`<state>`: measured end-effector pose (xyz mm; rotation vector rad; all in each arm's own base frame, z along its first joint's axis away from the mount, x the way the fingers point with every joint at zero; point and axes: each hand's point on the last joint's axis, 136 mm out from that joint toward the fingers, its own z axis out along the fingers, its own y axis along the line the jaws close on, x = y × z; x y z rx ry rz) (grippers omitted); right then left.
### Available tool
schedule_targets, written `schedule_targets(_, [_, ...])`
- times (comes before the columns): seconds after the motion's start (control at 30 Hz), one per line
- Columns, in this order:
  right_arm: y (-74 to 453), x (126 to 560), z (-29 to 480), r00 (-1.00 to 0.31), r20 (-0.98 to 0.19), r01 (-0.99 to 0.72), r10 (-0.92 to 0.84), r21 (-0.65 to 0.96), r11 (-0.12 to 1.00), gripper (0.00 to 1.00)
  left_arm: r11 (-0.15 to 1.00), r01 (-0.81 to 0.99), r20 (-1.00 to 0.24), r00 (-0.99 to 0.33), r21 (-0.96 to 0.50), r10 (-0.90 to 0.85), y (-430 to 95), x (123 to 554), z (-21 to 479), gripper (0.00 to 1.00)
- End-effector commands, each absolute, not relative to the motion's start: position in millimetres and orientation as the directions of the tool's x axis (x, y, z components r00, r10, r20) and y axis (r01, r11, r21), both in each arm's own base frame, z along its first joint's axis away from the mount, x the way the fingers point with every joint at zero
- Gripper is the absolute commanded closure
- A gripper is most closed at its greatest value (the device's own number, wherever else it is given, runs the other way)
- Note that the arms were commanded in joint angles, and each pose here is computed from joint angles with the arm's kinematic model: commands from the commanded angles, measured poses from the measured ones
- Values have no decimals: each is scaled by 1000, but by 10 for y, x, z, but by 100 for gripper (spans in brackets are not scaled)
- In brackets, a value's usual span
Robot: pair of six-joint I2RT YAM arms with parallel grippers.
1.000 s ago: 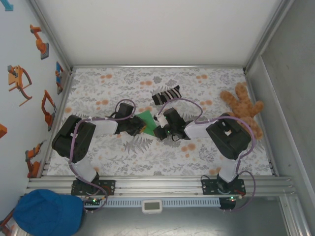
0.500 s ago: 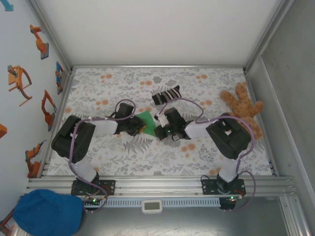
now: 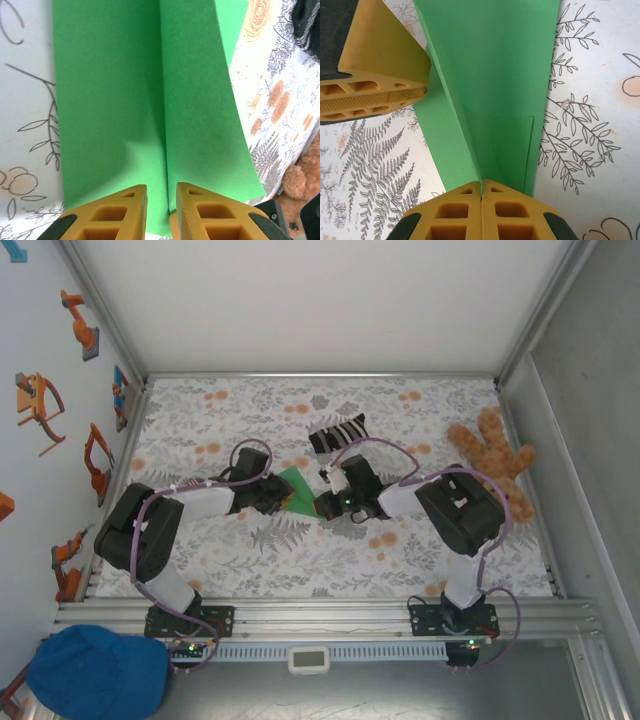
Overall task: Fold a paper plane with a square sheet of paper (pick it up from the middle)
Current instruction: Fourth fold the wing at the center of the table.
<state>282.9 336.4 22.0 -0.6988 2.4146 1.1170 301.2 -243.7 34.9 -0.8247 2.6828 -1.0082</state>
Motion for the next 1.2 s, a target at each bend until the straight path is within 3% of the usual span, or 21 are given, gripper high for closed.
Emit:
schedule_targets(0.0, [3338,2742,105,-848,-456,-525,-272,645,555,99,621,-394,29,-858,-678,-513,-2479,3000,389,77])
schedule_targets(0.27, [3342,2725,88,-874,-398,-486,-279,679,551,99,630,-335,22,-893,-701,-450,-2614,3039,331,67])
schedule_targets(1.17, [3332,2732,55,-898,-331,-440,-289,687,579,99,653,-244,-59,-912,-717,-405,-2592,3015,262,53])
